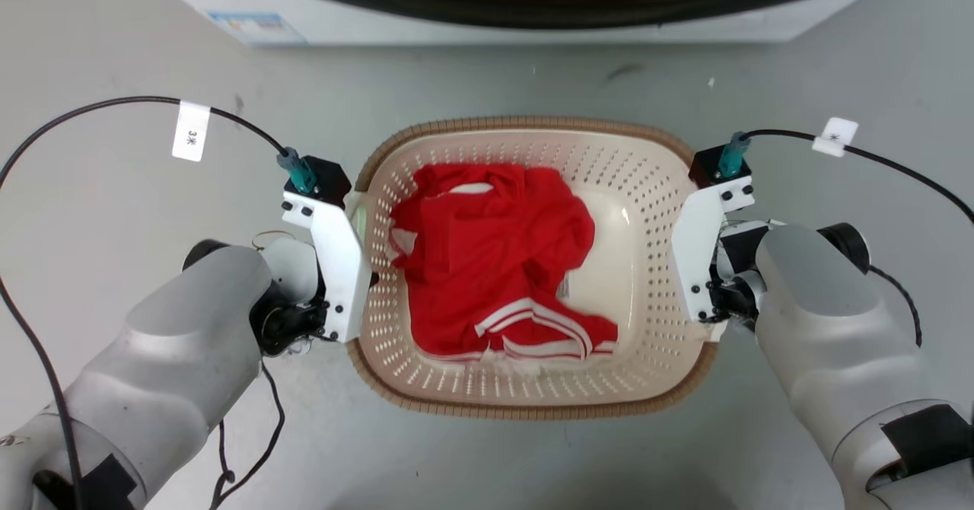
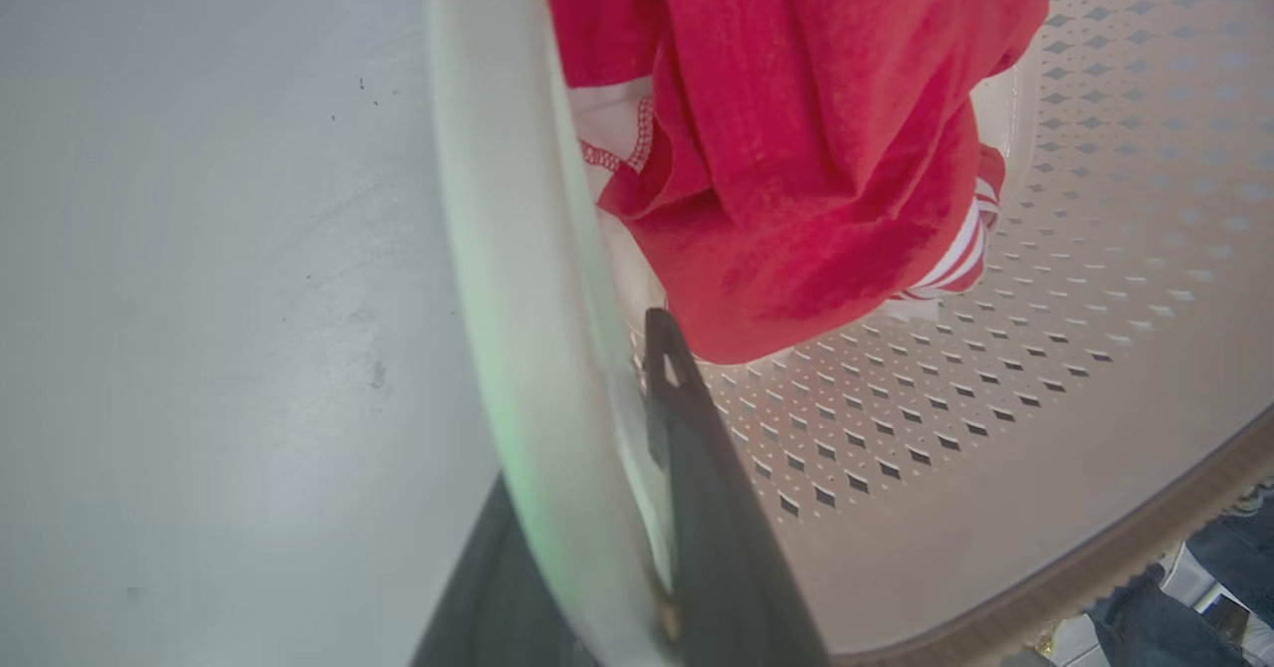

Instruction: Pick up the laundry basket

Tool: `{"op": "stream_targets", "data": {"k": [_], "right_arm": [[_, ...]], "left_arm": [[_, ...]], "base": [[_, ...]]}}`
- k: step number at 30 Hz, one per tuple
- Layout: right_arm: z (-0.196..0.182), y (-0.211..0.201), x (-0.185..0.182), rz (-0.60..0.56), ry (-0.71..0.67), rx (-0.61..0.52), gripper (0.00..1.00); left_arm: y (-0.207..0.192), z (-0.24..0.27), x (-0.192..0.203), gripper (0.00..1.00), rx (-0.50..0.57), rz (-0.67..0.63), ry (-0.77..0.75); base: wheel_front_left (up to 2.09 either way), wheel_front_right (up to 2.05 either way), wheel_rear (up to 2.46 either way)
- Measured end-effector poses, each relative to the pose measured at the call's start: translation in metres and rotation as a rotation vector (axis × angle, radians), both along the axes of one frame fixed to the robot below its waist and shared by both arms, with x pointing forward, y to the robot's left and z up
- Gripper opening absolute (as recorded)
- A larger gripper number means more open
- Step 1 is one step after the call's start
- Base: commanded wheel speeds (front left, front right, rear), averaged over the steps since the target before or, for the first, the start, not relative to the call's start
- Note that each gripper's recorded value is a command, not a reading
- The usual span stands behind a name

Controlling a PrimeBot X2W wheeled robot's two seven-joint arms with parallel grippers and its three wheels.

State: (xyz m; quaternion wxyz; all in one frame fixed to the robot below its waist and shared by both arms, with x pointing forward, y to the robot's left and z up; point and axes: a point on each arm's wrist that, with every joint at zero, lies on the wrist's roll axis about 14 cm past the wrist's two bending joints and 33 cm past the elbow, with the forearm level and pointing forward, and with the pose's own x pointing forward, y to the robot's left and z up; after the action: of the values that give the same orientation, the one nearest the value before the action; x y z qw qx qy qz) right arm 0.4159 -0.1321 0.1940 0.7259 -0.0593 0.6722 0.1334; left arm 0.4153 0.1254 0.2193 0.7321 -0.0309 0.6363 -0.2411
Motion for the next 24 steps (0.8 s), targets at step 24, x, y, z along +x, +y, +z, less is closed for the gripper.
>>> {"op": "stream_targets", "data": {"k": [24], "right_arm": [[0.123, 0.002, -0.027, 0.021, -0.039, -0.009, 0.0]], "left_arm": [[0.005, 0.113, -0.025, 0.0, 0.0, -0.025, -0.057]], "base": [[0.0, 0.0, 0.0]]}}
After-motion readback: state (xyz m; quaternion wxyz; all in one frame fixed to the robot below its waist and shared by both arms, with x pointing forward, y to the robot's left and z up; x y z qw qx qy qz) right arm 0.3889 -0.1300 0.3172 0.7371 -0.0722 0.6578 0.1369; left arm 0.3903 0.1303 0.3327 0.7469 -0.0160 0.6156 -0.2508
